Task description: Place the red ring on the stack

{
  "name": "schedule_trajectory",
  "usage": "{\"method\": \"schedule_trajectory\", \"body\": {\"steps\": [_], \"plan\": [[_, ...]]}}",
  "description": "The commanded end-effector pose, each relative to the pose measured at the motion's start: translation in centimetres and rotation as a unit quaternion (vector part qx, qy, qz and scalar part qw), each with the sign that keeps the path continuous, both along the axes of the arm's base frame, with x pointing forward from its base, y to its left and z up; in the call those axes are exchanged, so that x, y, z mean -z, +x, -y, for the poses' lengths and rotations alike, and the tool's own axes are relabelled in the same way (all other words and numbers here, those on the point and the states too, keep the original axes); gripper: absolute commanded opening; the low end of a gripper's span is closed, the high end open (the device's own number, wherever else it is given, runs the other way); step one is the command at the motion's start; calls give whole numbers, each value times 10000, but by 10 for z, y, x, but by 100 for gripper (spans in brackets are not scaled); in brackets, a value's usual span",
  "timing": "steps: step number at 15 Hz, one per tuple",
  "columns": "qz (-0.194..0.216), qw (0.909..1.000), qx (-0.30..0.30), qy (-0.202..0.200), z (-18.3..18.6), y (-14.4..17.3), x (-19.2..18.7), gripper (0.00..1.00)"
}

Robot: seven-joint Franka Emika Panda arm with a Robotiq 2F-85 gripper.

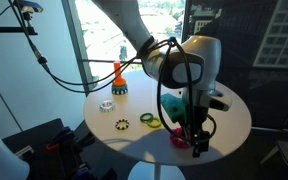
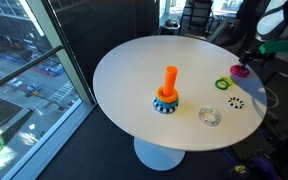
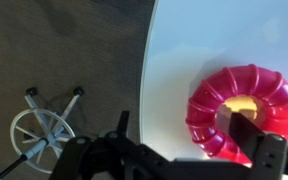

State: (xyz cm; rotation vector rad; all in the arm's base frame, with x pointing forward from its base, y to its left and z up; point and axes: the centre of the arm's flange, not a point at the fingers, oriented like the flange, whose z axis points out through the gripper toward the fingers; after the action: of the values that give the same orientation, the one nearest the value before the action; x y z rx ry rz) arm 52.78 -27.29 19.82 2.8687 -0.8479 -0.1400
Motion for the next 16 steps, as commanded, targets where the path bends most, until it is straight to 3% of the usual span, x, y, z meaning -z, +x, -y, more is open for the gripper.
{"method": "schedule_trajectory", "body": {"steps": [1, 2, 3, 6, 8, 12, 16], "plan": [[-48, 9999, -58, 75, 5, 8, 3, 100], [-58, 9999, -59, 78, 4, 8, 4, 100], [-62, 9999, -59, 78, 4, 9, 5, 92], [-73, 9999, -54, 71, 2, 10, 6, 56], [-70, 9999, -54, 60, 1, 11, 6, 45], [-10, 10000, -28, 23, -4, 13, -4, 10], [-4, 10000, -32, -21, -12, 16, -24, 10]]}}
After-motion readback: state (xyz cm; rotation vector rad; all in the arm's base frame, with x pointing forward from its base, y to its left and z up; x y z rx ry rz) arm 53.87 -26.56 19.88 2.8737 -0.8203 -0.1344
